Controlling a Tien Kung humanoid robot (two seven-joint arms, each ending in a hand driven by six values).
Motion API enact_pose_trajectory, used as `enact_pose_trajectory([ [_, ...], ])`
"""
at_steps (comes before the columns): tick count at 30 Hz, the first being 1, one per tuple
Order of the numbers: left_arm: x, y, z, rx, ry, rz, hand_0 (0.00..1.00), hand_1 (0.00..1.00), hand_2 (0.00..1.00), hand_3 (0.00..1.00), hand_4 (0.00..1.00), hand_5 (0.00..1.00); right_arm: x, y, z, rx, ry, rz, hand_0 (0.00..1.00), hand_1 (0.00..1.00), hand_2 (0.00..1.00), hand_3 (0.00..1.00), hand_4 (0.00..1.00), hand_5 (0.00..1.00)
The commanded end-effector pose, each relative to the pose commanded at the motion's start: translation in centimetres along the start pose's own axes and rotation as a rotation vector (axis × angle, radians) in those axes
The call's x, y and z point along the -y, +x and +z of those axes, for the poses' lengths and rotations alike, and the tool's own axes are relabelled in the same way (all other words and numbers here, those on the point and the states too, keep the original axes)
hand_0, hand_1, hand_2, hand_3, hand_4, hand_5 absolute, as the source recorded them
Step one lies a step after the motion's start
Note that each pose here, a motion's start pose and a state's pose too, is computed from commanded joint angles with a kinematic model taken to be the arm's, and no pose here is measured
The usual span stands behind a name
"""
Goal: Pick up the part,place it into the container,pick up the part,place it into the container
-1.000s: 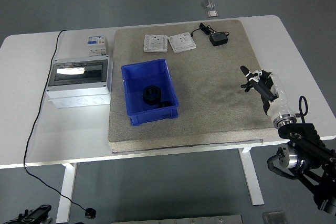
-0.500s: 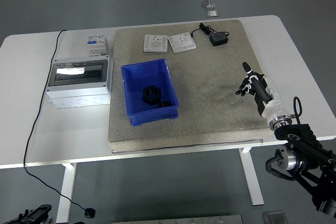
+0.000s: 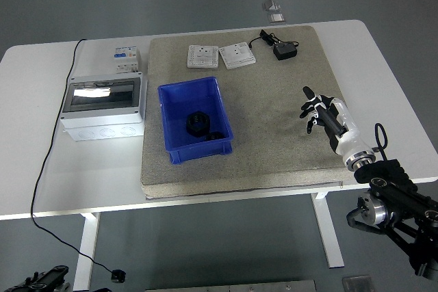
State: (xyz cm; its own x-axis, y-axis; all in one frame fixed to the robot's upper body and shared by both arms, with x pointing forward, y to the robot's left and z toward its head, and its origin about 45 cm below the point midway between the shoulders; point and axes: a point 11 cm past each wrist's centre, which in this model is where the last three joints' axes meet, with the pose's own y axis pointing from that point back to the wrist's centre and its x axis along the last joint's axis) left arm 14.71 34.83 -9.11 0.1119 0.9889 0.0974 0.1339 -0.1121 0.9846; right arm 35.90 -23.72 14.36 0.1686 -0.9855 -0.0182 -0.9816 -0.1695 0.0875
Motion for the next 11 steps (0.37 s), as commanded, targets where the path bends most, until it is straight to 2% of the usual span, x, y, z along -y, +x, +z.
enact_pose_trajectory([
  [1,0.01,0.01,0.01,-0.004,-0.002,0.002,0.703,0.672,0.675,0.674,0.763,0.747,-0.02,-0.01,0.0,-0.001,0.0,-0.001,0.047,0.195,0.708,0.673,0.998,0.798],
  [4,0.06,-0.01,0.07,-0.023,-0.013,0.005,0.703,0.672,0.675,0.674,0.763,0.747,-0.04,0.0,-0.06,0.0,0.003,-0.001,0.047,0.195,0.708,0.673,0.998,0.798],
  [11,0.04,-0.76,0.05,-0.066,0.0,-0.038,0.705,0.684,0.707,0.689,0.761,0.745,-0.12,0.69,-0.25,0.032,0.016,0.035,0.023,0.175,0.703,0.661,0.998,0.802],
])
